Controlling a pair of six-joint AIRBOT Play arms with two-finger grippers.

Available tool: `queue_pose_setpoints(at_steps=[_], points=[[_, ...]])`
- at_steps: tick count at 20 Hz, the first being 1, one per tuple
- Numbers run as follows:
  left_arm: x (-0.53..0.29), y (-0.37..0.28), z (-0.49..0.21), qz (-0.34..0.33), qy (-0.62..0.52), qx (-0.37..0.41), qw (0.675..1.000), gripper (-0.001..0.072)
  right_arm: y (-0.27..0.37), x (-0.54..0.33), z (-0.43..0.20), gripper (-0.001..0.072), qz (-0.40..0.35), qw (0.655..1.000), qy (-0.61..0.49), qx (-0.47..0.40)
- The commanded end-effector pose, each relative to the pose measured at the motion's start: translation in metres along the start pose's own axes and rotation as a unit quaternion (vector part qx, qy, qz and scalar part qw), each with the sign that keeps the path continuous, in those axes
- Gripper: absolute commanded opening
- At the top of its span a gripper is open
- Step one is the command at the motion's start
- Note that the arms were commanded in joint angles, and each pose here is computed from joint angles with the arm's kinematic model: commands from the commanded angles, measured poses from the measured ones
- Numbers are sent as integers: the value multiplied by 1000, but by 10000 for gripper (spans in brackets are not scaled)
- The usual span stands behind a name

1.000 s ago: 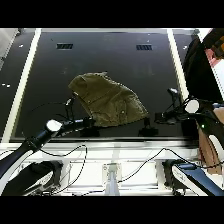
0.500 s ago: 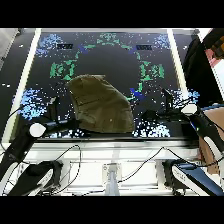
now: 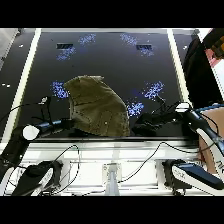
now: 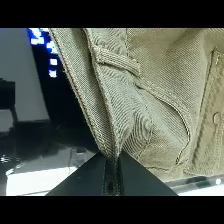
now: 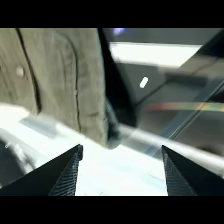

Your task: Fold the clothes and pants, and hang the long-sleeved shirts on hangers.

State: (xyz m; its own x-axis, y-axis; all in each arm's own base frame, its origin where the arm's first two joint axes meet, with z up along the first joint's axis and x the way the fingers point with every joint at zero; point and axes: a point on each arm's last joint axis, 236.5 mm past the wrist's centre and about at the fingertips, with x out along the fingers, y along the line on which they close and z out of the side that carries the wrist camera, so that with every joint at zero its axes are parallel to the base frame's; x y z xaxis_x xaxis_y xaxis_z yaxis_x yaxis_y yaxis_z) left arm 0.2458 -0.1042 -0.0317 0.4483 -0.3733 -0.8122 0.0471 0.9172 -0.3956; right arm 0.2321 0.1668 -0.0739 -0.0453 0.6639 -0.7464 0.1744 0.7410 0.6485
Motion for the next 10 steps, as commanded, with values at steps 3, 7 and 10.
queue_pose_setpoints(at_steps=[3, 7, 10], points=[[-1, 1, 1, 2, -1, -1, 1000, 62, 7, 39, -29, 583, 10, 997, 82, 6], [-1, 0, 1, 0, -1, -2, 1000, 63, 13, 62, -26, 581, -20, 998, 57, -10], [-1, 0, 1, 0, -1, -2, 1000, 63, 8, 69, -29, 582, -28, 997, 66, 8]])
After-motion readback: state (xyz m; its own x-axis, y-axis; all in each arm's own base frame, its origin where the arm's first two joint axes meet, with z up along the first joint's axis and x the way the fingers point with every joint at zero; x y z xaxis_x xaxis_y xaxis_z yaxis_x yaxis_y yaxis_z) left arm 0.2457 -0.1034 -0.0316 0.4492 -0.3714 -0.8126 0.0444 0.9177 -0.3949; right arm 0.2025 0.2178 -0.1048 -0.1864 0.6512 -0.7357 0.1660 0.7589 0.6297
